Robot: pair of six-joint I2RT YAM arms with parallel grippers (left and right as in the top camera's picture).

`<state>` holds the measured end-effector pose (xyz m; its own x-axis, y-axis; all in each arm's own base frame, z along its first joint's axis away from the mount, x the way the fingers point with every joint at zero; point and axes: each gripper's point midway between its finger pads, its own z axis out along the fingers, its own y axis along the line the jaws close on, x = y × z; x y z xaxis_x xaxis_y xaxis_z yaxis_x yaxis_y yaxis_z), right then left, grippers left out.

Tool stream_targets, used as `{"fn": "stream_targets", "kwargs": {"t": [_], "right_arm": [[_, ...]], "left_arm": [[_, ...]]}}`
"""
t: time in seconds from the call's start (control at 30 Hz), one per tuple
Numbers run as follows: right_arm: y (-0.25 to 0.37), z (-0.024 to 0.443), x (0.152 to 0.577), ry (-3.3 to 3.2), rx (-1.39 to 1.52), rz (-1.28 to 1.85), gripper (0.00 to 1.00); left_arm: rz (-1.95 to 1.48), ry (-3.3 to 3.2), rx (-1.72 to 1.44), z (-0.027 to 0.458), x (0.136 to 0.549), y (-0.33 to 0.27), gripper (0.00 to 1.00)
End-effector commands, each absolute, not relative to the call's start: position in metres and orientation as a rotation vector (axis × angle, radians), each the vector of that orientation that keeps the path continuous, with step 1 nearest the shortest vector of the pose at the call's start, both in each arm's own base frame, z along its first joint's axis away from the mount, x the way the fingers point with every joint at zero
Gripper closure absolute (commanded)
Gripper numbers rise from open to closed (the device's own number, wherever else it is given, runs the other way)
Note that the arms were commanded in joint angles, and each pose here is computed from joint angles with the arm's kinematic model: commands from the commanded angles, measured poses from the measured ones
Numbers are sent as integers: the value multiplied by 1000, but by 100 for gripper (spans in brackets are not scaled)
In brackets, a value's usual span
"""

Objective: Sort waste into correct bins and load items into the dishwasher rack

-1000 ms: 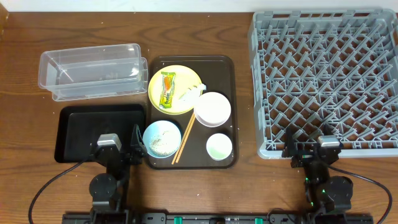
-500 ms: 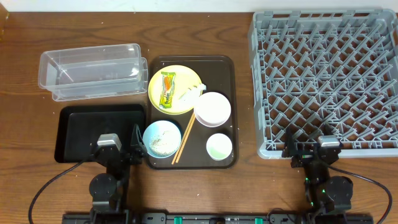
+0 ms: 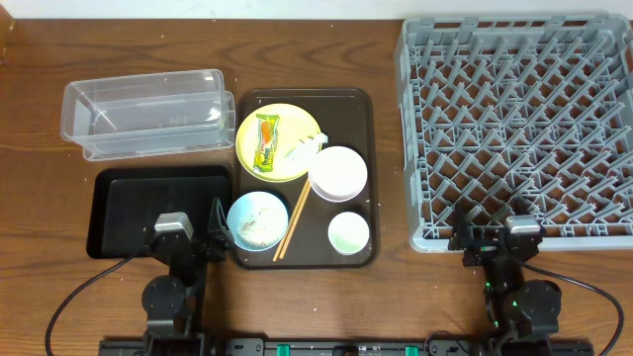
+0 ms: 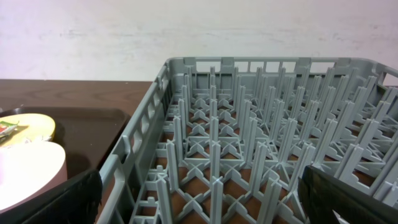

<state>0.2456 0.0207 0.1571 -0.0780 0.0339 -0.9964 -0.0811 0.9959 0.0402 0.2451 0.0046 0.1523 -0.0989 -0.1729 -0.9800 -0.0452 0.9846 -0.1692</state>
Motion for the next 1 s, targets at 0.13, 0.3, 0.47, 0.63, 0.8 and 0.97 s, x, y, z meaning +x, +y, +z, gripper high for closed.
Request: {"fn": "stream_targets", "kwargs": {"t": [0.13, 0.3, 0.47, 0.63, 0.8, 0.97], "right_arm": [[16, 157, 246, 1646, -32, 75, 1], [16, 159, 245, 1645, -1, 103, 1], [16, 168, 244, 1637, 6, 109, 1], [13, 175, 241, 1691, 71, 138, 1], [12, 189, 242, 1784, 89, 132, 1], [12, 196, 250, 1949, 100, 122, 1]], "left_arm": [[-94, 1724, -186, 135, 244, 7, 16], [-96, 1720, -187, 137, 244, 7, 16], [-103, 1717, -187, 145, 243, 7, 16], [-129, 1823, -235, 140, 238, 6, 16], [-111, 1989, -251, 146, 232, 6, 16], [-146, 2167, -239, 161, 238, -3, 16]]}}
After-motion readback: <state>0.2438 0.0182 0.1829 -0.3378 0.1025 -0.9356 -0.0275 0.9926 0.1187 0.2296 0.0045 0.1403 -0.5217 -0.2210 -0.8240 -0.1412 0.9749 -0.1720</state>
